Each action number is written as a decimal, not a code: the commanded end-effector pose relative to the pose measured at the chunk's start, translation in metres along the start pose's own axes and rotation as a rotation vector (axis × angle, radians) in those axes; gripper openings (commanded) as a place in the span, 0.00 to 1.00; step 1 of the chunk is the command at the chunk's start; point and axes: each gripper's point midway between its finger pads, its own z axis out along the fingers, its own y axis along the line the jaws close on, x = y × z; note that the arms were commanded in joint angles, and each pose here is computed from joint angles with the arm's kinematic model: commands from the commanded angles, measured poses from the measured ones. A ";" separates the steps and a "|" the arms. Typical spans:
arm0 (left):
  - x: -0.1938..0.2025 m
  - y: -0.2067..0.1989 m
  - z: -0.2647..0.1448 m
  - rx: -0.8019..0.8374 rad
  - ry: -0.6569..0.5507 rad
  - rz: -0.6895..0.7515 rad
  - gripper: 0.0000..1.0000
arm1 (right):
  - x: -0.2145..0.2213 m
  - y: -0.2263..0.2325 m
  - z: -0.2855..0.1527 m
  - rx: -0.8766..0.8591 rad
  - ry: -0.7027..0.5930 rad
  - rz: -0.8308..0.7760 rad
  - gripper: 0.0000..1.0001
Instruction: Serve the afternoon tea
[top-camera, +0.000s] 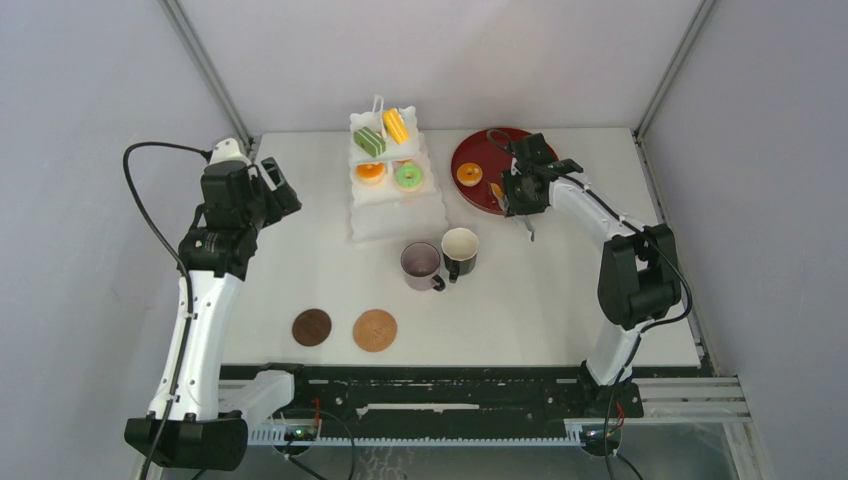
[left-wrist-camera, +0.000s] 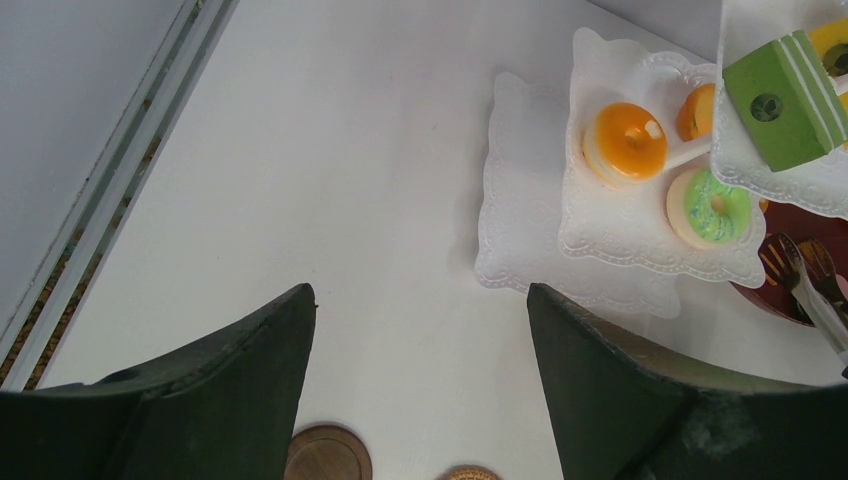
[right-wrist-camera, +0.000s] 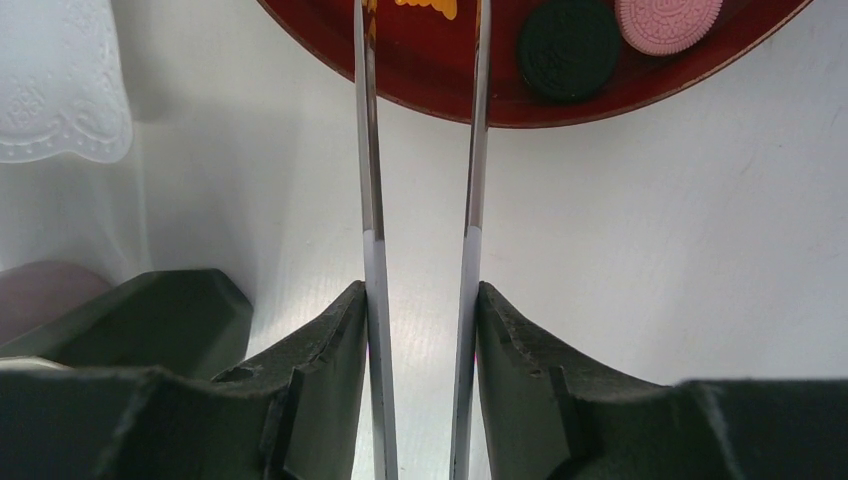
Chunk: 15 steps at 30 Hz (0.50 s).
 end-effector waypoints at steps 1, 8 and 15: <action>-0.017 -0.008 -0.004 0.031 -0.055 -0.018 0.82 | -0.018 -0.002 -0.009 0.029 -0.053 -0.032 0.49; -0.017 -0.008 -0.004 0.033 -0.053 -0.019 0.82 | -0.012 -0.006 -0.004 0.046 -0.023 -0.042 0.50; -0.016 -0.008 -0.003 0.033 -0.053 -0.020 0.82 | -0.006 -0.010 0.001 0.049 -0.005 -0.033 0.51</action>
